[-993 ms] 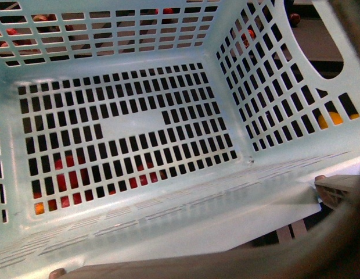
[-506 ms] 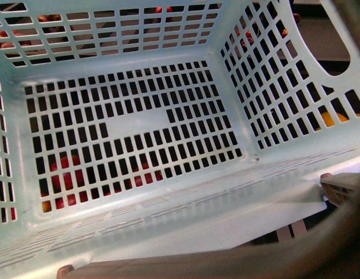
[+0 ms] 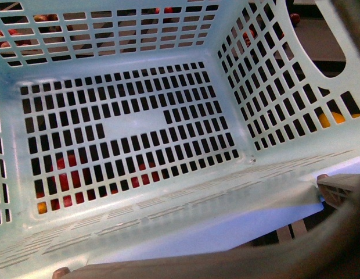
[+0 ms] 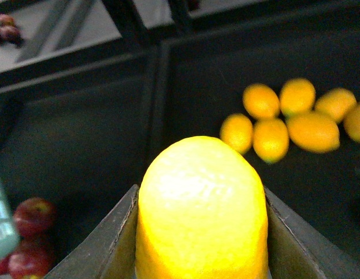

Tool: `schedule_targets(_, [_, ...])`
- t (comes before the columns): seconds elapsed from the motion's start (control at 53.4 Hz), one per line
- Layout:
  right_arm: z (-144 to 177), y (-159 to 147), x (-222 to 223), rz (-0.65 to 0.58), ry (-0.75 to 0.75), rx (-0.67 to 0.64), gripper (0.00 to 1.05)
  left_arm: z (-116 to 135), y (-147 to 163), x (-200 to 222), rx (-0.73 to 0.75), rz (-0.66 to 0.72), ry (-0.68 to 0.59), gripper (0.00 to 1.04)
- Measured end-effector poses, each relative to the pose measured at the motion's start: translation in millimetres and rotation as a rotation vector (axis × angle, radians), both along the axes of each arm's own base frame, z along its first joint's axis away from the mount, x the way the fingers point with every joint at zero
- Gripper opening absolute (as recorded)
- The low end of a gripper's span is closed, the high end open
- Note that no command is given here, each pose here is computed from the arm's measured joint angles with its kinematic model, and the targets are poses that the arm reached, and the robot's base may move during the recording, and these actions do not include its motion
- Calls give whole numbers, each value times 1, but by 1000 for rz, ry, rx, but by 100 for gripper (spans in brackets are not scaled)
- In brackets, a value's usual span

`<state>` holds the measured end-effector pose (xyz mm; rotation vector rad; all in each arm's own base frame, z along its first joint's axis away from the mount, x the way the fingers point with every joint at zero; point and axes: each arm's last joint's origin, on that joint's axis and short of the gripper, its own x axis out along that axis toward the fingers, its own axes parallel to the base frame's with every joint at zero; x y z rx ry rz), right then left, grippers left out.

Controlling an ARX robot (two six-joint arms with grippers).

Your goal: Pick lemon and mango into basket

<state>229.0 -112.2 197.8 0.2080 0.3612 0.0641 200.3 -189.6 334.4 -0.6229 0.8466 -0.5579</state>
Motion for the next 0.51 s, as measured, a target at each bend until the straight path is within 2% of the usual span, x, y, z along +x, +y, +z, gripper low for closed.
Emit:
schedule_targets(0.112, [51, 45, -17, 75, -161, -47, 50, 0, 0, 0, 0, 0, 0, 5])
schedule_targets(0.206, [71, 79, -28, 139, -234, -46, 50, 0, 0, 0, 0, 0, 1, 5])
schedule_targets(0.281, [76, 102, -30, 189, -253, -34, 50, 0, 0, 0, -1, 0, 1, 5])
schedule_targets(0.506, [72, 142, -25, 281, -245, -25, 49, 0, 0, 0, 0, 0, 1, 5])
